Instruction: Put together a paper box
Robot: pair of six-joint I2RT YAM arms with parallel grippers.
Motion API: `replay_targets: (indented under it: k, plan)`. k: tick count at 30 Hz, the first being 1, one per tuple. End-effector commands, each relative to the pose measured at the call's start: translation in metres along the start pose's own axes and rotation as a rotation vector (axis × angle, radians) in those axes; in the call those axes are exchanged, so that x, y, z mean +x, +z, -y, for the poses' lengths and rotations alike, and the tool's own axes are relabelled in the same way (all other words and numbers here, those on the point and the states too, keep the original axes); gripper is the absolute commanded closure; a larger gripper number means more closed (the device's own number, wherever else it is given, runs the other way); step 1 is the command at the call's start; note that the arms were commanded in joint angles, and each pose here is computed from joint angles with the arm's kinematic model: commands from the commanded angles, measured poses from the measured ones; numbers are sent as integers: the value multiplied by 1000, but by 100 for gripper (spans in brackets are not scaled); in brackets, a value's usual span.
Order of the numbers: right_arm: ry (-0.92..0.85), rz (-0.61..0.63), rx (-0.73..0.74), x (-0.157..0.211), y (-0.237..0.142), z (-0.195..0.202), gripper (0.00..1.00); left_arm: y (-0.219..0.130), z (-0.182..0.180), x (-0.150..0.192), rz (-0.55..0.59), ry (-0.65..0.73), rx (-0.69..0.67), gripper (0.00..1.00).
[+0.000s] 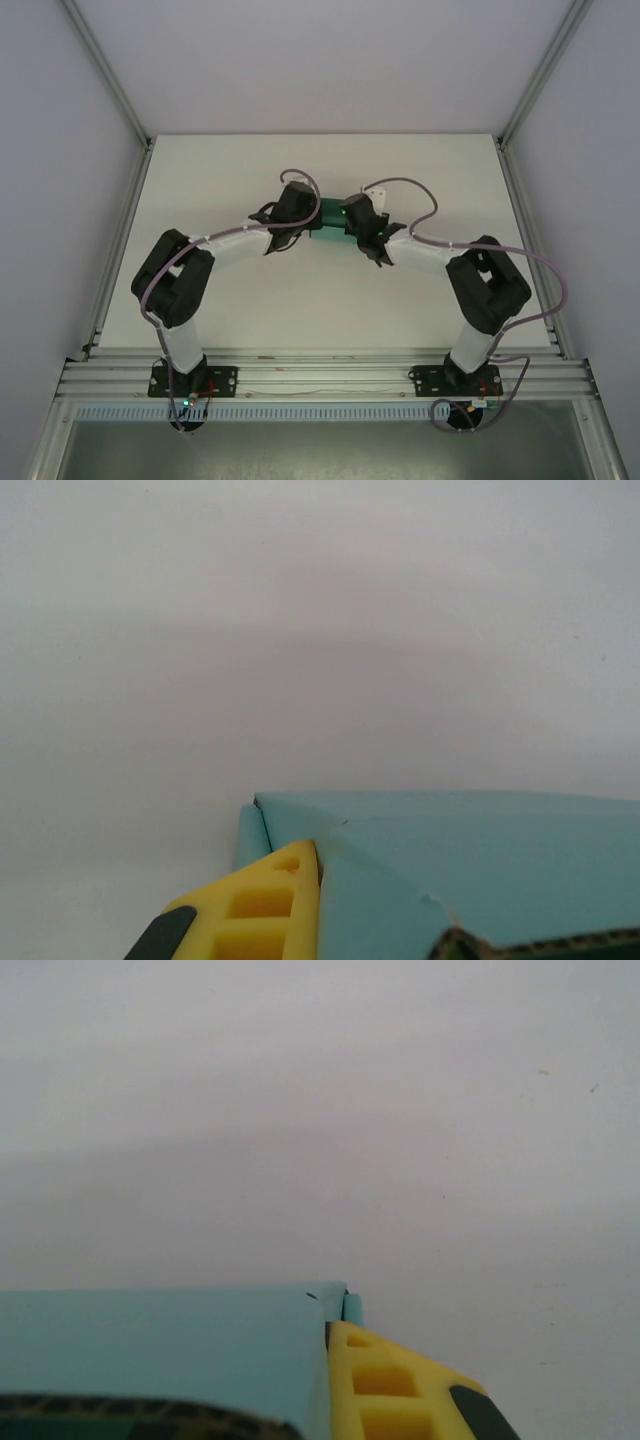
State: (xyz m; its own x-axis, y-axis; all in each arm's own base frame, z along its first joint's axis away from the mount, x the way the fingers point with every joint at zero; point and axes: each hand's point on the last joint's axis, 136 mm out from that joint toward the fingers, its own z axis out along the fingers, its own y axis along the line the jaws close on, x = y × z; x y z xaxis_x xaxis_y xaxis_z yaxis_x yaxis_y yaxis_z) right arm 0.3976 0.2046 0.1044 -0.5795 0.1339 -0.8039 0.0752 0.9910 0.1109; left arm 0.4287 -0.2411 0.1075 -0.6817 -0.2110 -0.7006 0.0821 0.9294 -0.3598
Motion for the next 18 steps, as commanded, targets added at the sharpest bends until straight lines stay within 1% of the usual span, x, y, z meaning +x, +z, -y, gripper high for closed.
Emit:
replay_targets:
  k: [1,3,7,9,10,11,12,13,15,16,17,18]
  plan:
    - [-55,33,-70,14,-10,-15,100,-2,8,53,-143,21,85,100]
    - [-79,40,-56,19,-12,-12,100,-5,8,58,-153,21,92,100]
    - [-100,55,-39,22,-16,-5,100,-18,4,59,-154,26,92,91]
    - [-117,51,-53,27,-17,-4,100,-27,5,56,-146,29,96,89]
    - [-123,53,-58,28,-18,-4,100,-32,5,54,-139,27,97,82]
    - [-134,50,-65,31,-18,-4,100,-37,4,51,-132,26,94,69]
    - [-151,44,-71,35,-18,-4,100,-42,3,48,-123,32,89,61]
    - [-161,43,-74,37,-18,-4,100,-47,2,46,-118,35,80,59]
    - [-186,39,-80,43,-18,-4,100,-58,-2,40,-109,45,54,50]
    - [-196,39,-79,45,-19,-4,100,-64,-3,38,-104,45,48,42]
    - [-208,35,-76,47,-18,-3,100,-70,-4,34,-93,46,45,32]
    - [-217,33,-76,49,-18,-3,100,-76,-4,31,-84,45,43,26]
